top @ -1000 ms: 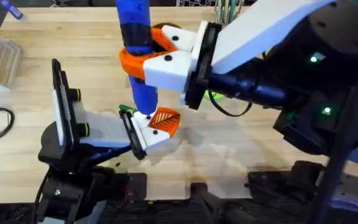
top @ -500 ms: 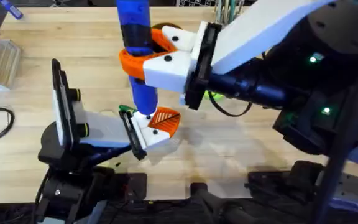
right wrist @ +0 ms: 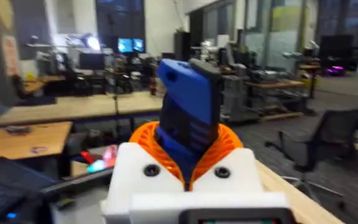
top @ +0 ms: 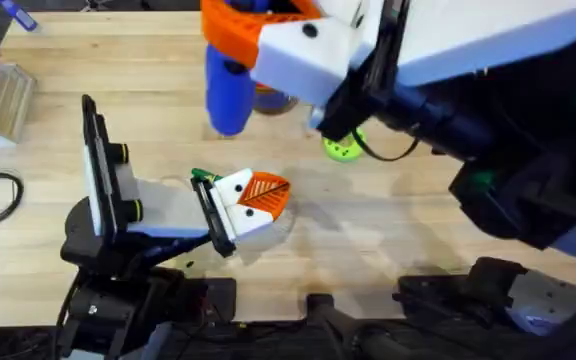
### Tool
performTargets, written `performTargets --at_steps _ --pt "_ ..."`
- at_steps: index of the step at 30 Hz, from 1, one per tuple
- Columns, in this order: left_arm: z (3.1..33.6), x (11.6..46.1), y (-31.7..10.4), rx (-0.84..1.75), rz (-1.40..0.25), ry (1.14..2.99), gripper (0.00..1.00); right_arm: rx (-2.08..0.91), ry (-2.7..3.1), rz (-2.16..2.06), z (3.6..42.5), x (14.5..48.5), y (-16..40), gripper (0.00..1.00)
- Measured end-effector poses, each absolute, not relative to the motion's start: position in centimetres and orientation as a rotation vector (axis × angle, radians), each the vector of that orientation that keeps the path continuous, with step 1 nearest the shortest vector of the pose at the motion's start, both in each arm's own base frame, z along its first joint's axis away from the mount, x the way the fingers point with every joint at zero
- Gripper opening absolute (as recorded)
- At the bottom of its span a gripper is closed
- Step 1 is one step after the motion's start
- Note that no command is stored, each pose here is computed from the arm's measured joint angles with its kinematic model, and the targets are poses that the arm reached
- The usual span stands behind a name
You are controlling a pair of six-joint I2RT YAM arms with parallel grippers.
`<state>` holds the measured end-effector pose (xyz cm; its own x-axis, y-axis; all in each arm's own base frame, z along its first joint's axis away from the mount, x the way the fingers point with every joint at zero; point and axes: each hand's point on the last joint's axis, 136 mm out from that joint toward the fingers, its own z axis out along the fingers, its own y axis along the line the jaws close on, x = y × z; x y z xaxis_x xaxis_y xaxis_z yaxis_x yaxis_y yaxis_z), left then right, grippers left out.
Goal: Pick up the gripper from the table and insert it into the empty holder that is missing its gripper. Then pick up a screw, insert it into the mounting hole, and use the screwdriver to tighten it. Finally, clean up the table by picking up the vegetable and placing it into the bucket.
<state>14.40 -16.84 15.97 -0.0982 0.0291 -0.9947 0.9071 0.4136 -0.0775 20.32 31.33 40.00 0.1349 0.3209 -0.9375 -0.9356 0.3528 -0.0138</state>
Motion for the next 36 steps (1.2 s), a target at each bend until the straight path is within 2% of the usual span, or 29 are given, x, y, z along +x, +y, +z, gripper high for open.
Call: performTargets --at_steps 4,8,13,17,22,30,34,36 --pt "16.0 14.4 -16.8 0.879 -0.927 1.482 0.01 -0.761 1.121 0.904 38.0 23.1 30.2 0.025" --pt "16.0 14.4 -16.8 0.879 -0.927 1.482 0.01 -0.81 1.354 0.615 31.9 28.1 27.4 0.025" --pt "16.0 14.4 -16.8 0.879 -0.927 1.482 0.01 -0.881 1.573 0.062 25.4 34.1 19.5 0.025" --pt "16.0 14.4 -16.8 0.879 -0.927 1.482 0.01 -0.99 1.684 -0.351 21.6 37.0 12.6 0.025" --pt "16.0 14.4 -16.8 0.879 -0.927 1.482 0.01 -1.228 1.753 -0.622 16.5 38.8 8.6 0.025" --pt "16.0 14.4 -16.8 0.879 -0.927 1.482 0.01 -1.714 1.756 -0.712 6.6 38.9 8.2 0.025" --pt "16.0 14.4 -16.8 0.879 -0.927 1.482 0.01 -1.834 1.766 -0.701 4.1 38.2 8.0 0.025" --pt "16.0 14.4 -16.8 0.879 -0.926 1.482 0.01 -1.854 1.763 -0.699 4.1 38.2 8.0 0.13"
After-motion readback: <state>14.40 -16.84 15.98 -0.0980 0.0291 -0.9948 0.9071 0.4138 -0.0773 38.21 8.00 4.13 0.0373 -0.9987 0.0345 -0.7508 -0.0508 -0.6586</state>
